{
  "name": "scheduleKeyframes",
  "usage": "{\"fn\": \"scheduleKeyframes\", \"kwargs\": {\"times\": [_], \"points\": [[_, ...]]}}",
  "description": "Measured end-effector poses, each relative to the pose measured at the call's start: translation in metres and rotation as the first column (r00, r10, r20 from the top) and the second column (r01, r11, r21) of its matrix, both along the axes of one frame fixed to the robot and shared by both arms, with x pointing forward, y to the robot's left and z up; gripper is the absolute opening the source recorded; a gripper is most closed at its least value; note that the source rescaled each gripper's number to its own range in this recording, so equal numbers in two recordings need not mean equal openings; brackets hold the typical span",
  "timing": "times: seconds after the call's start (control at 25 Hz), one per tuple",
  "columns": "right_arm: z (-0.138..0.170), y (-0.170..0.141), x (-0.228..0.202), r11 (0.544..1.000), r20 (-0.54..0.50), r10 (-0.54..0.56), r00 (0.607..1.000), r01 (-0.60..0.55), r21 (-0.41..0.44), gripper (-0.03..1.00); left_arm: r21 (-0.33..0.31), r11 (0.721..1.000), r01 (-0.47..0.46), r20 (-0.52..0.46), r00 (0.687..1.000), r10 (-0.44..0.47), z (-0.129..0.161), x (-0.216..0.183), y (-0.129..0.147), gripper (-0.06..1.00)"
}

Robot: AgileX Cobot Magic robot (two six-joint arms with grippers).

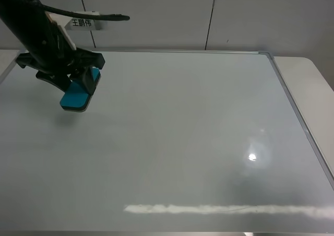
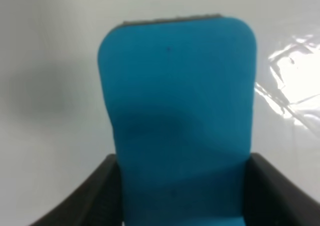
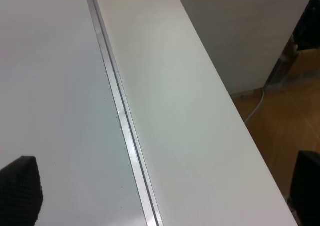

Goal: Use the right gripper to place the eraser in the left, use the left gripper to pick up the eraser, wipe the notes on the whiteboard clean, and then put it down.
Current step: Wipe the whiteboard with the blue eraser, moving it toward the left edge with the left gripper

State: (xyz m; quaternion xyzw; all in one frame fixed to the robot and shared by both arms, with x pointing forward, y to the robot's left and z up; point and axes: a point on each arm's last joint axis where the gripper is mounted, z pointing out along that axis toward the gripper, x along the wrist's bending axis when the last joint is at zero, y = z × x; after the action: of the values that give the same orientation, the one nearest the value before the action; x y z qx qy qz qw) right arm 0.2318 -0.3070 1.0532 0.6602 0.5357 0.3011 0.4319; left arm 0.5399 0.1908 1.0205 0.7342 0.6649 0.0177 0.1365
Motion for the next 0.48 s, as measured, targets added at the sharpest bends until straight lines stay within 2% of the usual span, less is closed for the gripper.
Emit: {"fn": "scheduleKeyframes", "kwargs": {"times": [0.2, 0.48], "points": [[0.0, 0.0, 0.0, 1.0, 0.0, 0.0, 1.0, 0.0, 0.0, 1.0, -0.015, 0.992, -0.122, -0.034, 0.992, 0.122, -0.001, 0.001, 0.023, 0.02], [0.0, 0.0, 0.0, 1.0, 0.0, 0.0, 1.0, 0.0, 0.0, 1.0, 0.001, 0.979, -0.205, -0.066, 0.977, 0.205, -0.033, -0.008, 0.047, 0.02]]}}
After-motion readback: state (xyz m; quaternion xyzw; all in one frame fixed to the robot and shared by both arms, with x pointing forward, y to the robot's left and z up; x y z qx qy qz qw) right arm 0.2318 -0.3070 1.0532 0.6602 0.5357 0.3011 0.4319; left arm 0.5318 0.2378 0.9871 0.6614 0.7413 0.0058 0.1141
